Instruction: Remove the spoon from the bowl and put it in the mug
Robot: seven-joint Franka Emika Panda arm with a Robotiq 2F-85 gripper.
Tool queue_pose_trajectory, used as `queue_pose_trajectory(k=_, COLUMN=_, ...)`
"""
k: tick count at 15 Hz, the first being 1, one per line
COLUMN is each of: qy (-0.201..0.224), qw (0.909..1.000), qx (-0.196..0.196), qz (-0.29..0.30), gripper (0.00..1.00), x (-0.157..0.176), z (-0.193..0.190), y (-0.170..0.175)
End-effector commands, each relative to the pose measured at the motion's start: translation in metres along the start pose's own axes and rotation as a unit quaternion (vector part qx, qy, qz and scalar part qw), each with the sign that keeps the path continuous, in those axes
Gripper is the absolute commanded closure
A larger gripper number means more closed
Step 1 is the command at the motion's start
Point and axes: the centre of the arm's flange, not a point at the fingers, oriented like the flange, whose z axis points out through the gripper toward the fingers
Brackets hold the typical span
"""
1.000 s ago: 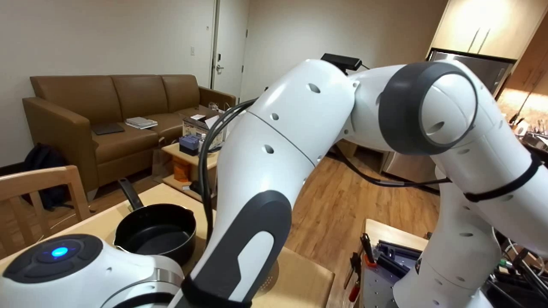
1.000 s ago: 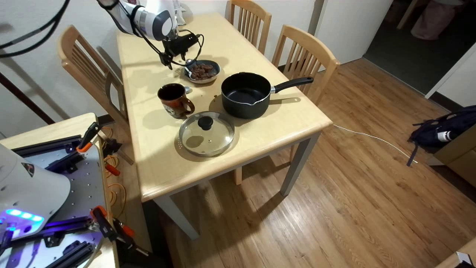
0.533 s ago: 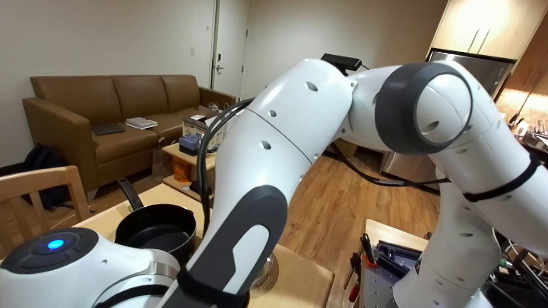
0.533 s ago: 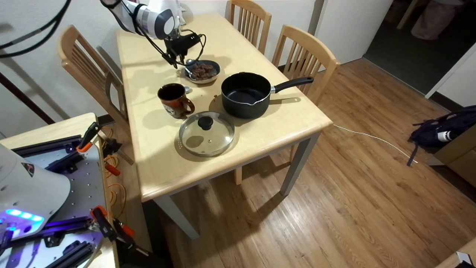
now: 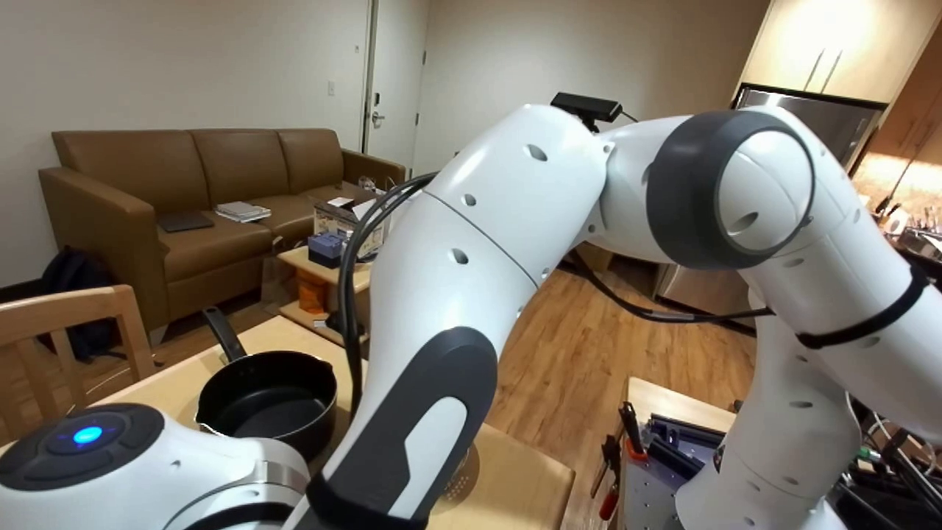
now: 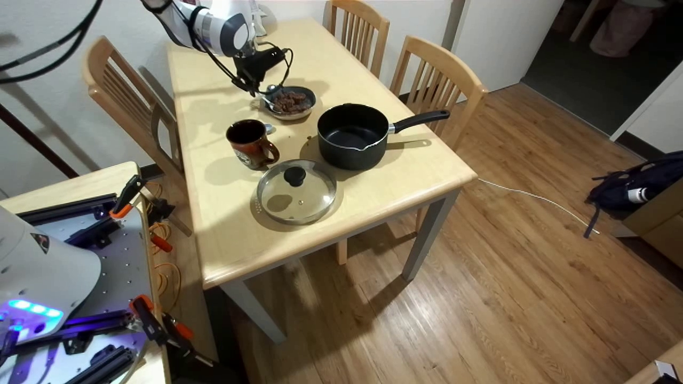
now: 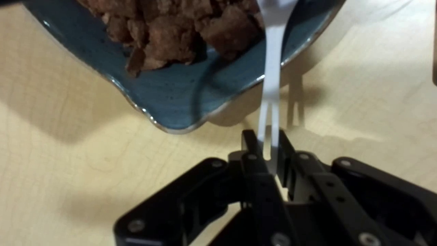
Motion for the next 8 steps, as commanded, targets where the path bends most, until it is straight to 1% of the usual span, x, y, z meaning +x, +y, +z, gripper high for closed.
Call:
queue_pose_trajectory(k=1, qy=-0.005, qw=0.9987, qx=-0.032, qz=-0.04, gripper=0.96, x=0.013, z=-0.005, y=-0.011)
queue_pose_trajectory(k=3, qy=0.0, qw=0.9961, qx=-0.057, qz=-0.067, gripper=0.96, x=0.016, z=0.0, y=-0.021)
queue_pose_trajectory(k=5, qy=-0.002, qw=0.993, qx=-0.087, qz=-0.079, gripper=0.96, x=0.018, z=-0.002, y=-0.033)
queue_pose_trajectory(k=8, qy=-0.02, qw=0.9863, qx=-0.141, qz=-0.084, gripper=0.96, x=0.029, z=-0.012, y=-0.057)
